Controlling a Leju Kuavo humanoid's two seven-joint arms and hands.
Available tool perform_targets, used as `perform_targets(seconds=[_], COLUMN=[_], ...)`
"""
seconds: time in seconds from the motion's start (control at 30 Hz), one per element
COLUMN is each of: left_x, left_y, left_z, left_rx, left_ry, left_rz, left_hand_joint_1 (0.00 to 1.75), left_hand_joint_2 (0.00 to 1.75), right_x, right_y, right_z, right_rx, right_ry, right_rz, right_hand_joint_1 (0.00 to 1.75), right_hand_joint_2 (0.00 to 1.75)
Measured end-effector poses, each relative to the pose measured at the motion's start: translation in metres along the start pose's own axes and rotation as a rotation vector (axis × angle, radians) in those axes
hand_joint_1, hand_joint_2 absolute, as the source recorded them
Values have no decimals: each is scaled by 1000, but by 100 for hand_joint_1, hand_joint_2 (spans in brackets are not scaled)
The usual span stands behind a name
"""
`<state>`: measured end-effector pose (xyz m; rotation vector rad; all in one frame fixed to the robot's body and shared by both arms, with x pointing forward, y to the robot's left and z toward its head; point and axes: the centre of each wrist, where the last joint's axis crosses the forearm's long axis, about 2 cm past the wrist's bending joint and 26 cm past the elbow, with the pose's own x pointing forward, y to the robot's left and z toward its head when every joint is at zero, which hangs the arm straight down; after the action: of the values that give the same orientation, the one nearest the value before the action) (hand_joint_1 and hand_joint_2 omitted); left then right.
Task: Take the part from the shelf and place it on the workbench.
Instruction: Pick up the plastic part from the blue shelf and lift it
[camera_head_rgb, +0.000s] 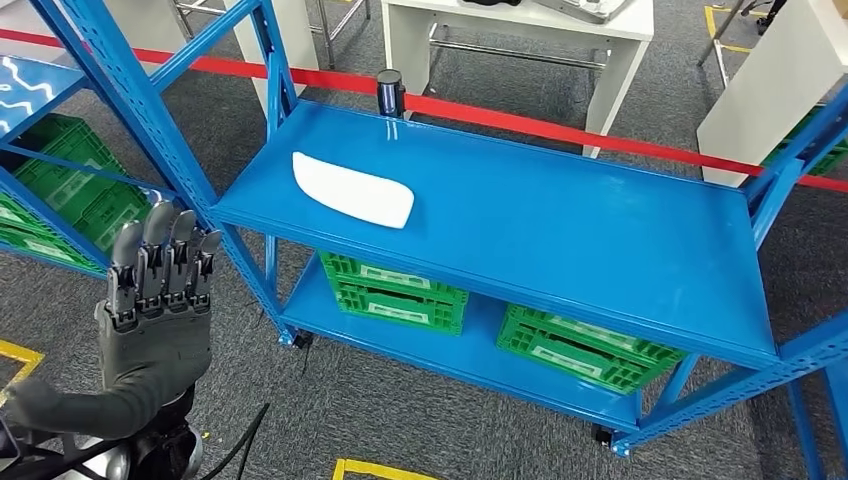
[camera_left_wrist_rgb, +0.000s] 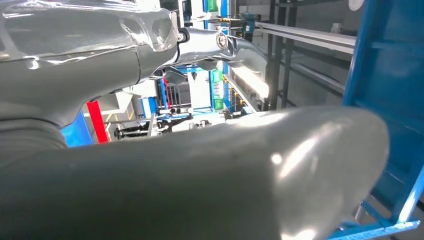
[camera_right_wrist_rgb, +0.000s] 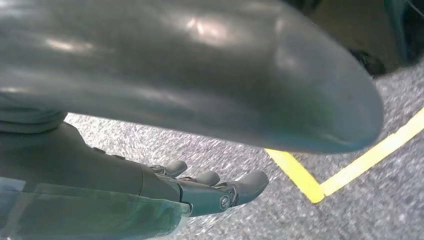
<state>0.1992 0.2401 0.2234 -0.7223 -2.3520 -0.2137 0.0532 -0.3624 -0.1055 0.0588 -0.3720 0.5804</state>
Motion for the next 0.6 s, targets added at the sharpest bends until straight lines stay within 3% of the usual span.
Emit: perform_targets(seconds=[0.53, 0.6], left_x=[2, 3], left_y=[4, 4], left_z=[2, 4], left_rx=[2, 6], left_ry=[26, 33], left_rz=[23, 35], left_hand_joint_1=[0, 0], left_hand_joint_2=[0, 87], right_x=[1, 1], right_y=[2, 2], right_z=[-1, -1], right_rx=[14, 14], right_ry=[-5, -6], right_rz=[-4, -8], right_hand_joint_1=[0, 0], right_hand_joint_2=[0, 0])
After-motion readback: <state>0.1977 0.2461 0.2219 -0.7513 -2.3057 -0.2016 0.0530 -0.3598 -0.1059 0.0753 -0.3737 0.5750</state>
